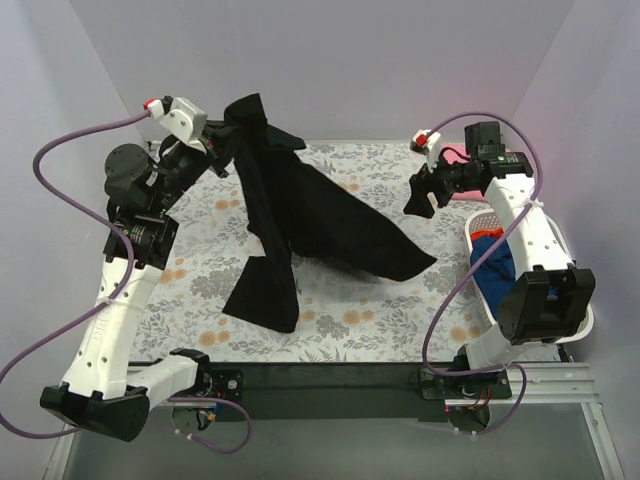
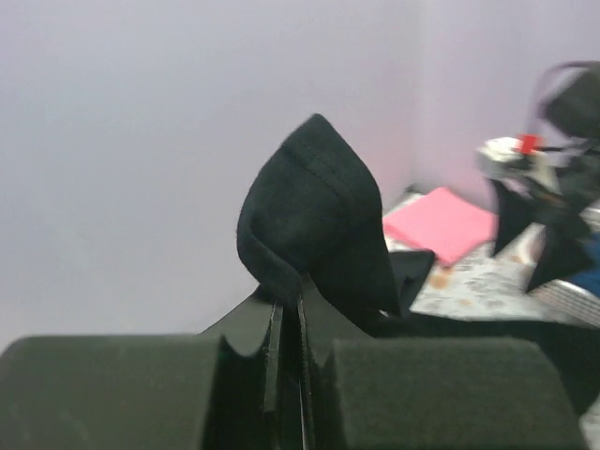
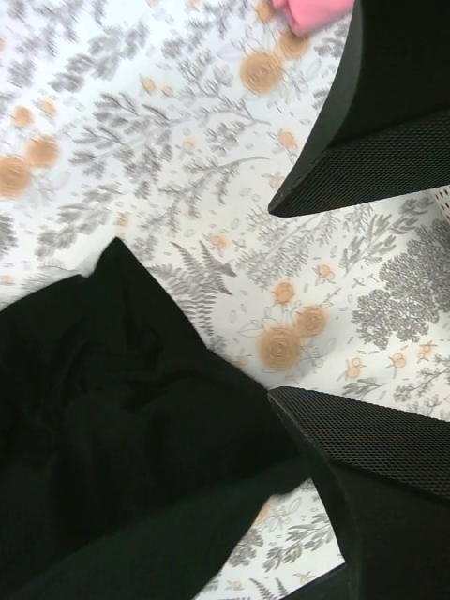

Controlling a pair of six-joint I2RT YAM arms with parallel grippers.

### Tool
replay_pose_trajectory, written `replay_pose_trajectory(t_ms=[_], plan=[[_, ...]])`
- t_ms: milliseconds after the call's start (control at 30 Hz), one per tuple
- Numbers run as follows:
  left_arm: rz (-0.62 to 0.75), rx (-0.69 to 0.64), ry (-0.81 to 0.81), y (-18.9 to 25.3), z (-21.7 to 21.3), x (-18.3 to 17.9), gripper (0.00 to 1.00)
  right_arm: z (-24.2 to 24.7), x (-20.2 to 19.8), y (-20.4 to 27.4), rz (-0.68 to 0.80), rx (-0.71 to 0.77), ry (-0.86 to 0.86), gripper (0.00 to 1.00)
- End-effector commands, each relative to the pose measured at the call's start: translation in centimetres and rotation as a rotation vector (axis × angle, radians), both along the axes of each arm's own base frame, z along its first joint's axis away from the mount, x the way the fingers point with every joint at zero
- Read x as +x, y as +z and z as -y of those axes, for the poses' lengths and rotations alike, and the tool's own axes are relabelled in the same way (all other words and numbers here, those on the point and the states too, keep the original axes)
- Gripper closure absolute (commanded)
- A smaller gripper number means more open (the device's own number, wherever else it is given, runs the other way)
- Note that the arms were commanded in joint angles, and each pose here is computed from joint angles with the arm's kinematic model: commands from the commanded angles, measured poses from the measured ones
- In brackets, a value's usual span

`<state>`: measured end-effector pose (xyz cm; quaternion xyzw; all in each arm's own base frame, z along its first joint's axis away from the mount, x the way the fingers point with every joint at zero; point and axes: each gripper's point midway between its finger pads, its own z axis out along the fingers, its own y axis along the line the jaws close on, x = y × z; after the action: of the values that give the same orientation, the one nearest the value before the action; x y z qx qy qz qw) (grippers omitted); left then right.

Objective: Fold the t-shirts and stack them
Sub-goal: Flatten the tshirt out

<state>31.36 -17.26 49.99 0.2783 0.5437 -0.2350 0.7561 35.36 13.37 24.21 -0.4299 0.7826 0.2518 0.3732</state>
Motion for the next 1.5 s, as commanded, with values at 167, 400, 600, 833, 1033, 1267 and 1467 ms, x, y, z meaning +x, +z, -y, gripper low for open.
replay_pose_trajectory(t_ms=[167,400,600,833,1033,1267,1467], plan=[[-0.358,0.1,0.249,-15.0,-6.9,5.9,1.0,1.0,-3.8,-5.7,-0.107,-0.086,0.055,0.21],[-0.475,0.12,0.265,-20.7,-8.1,6.4,1.0,-0.7,-8.1,-10.1,-0.292,-0.085,0.099,0.27],[-0.501,0.125,0.28,-21.4,-8.8,6.7,1.0,-5.8,-14.4,-13.5,-0.446,-0.115,0.245,0.4],[-0.508,0.112,0.26,-21.3,-8.7,6.5,1.0,-7.3,-15.8,-17.8,-0.474,-0.215,0.208,0.4],[-0.504,0.122,0.258,-21.6,-8.7,6.1,1.0,-8.6,-16.5,-20.2,-0.455,-0.274,0.195,0.38],[-0.49,0.13,0.265,-21.2,-8.9,6.0,1.0,-8.7,-17.3,-22.8,-0.364,-0.438,0.213,0.39],[-0.476,0.129,0.28,-20.8,-9.1,5.9,1.0,-7.8,-18.9,-25.8,-0.277,-0.637,0.251,0.48]])
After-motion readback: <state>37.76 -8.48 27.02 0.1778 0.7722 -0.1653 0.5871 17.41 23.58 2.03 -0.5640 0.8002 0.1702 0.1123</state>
